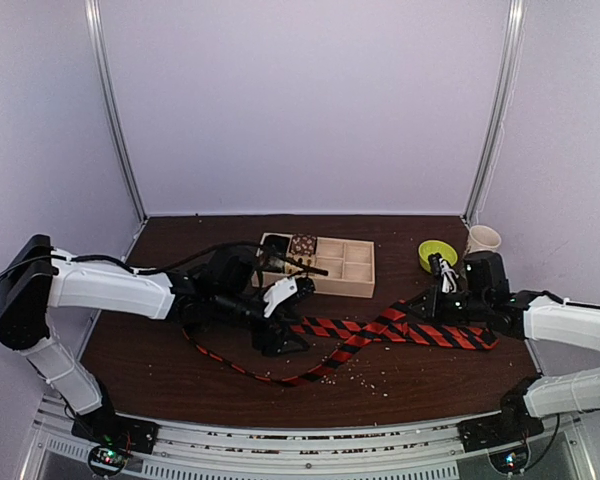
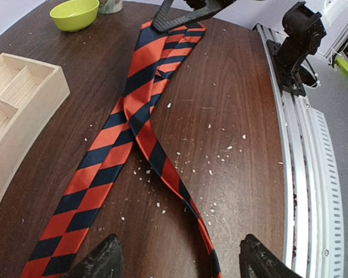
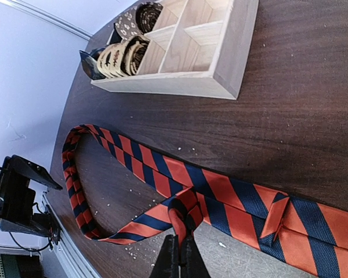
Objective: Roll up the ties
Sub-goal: Pass from the right arm to the left
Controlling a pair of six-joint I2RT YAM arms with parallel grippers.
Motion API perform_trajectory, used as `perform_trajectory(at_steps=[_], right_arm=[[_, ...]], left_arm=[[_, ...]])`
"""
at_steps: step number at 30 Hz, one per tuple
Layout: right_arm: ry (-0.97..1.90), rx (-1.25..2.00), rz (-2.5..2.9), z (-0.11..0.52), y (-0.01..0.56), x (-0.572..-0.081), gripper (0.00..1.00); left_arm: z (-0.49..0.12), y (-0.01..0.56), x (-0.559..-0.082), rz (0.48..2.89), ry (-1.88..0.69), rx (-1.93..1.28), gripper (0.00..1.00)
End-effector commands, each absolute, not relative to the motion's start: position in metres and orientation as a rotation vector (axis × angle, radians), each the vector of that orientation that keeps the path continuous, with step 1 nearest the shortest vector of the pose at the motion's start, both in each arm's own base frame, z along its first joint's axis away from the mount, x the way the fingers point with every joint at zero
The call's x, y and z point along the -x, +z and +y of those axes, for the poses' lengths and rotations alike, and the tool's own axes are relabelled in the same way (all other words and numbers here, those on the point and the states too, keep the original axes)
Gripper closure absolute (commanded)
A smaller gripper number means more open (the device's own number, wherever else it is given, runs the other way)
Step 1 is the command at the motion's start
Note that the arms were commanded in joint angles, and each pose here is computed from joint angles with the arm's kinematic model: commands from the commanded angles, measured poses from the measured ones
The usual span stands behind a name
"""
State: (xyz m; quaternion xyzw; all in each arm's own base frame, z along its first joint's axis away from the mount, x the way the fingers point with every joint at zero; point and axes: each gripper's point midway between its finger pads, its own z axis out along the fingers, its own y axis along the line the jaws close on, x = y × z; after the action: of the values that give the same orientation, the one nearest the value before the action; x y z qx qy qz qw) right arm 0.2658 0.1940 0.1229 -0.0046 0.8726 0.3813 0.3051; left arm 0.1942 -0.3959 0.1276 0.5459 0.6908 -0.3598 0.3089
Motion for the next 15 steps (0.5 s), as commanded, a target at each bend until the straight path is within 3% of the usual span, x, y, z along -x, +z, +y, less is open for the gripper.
perform_trajectory(at_steps=[1,8,15], right_arm=[[0.962,-0.046,2.389,0.186,0.098,-0.262,1.00],[1.051,-0.093,2.411,0.190,0.079,-0.251,1.00],[1.104,-0.123,2.369,0.194,0.085,-0.254,1.00]], left_arm=[[-0.441,0.153,-0.216,1.747,-0.924,-1.395,0.32],[-0.518,0.172,-0.245,1.629,-1.070,-1.313,0.34],[-0.558,0.153,-0.231,1.451,-1.090,-1.432,0.36]])
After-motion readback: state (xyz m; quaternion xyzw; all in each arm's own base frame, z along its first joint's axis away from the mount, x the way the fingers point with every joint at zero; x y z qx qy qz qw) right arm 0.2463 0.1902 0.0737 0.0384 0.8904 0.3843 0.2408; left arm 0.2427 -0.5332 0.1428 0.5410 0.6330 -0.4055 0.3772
